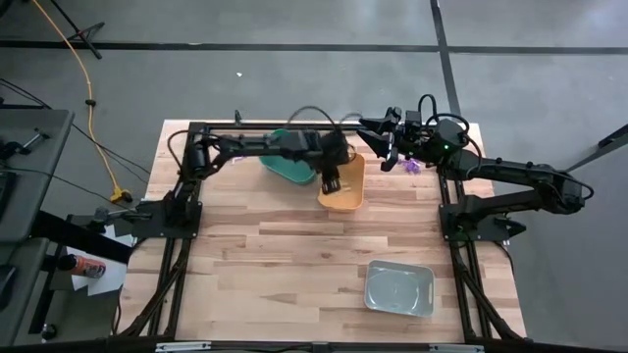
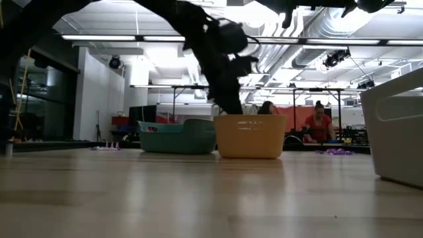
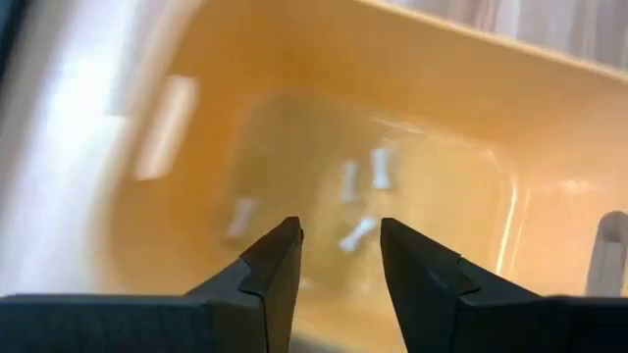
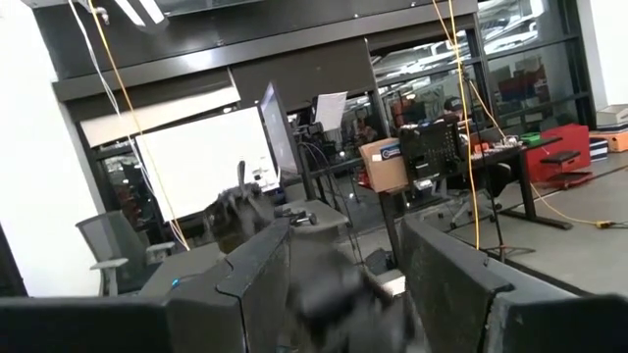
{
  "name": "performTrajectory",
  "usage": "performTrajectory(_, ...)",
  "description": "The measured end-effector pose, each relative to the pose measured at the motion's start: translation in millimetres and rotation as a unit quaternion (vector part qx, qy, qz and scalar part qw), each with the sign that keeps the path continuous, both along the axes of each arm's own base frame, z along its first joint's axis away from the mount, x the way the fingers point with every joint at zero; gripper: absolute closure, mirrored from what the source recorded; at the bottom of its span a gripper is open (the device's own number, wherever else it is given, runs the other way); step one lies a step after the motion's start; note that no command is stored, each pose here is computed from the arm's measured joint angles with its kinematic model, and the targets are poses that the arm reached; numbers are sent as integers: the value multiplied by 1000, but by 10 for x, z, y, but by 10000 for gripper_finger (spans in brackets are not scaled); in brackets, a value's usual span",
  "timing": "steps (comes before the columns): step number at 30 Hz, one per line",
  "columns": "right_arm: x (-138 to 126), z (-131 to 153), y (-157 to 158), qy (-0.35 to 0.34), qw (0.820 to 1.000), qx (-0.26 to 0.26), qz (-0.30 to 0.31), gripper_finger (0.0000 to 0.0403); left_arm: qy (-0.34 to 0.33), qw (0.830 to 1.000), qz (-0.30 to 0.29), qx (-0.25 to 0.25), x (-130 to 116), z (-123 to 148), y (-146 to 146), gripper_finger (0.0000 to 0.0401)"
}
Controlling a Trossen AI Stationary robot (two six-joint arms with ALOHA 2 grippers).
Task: Sort Halloween decoration
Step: Put the white bone toy into the yellow bin
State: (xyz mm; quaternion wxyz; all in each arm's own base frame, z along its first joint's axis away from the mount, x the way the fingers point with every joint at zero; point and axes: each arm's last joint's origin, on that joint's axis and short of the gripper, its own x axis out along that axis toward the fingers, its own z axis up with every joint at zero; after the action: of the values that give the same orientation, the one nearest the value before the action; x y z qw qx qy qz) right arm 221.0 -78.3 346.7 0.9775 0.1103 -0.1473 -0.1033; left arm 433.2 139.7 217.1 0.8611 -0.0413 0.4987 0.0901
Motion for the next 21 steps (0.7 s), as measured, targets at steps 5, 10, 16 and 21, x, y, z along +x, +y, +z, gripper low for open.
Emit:
performTrajectory(5,0,0,-1,0,1000,0,0,215,-23,998,64,2,-375,432,326,271)
performTrajectory(10,0,0,-1,1,1000,-3,-1,215,-58,990,126,15,-869,699,606,285)
performTrajectory(16,-1,1,-1,3,1000,-12,-4,215,9,992,124,-12,-1346,424,673,344)
performTrajectory(21,-2,6,0,0,1000,-13,-4,215,95,988,117,-36,-1536,46,550,393)
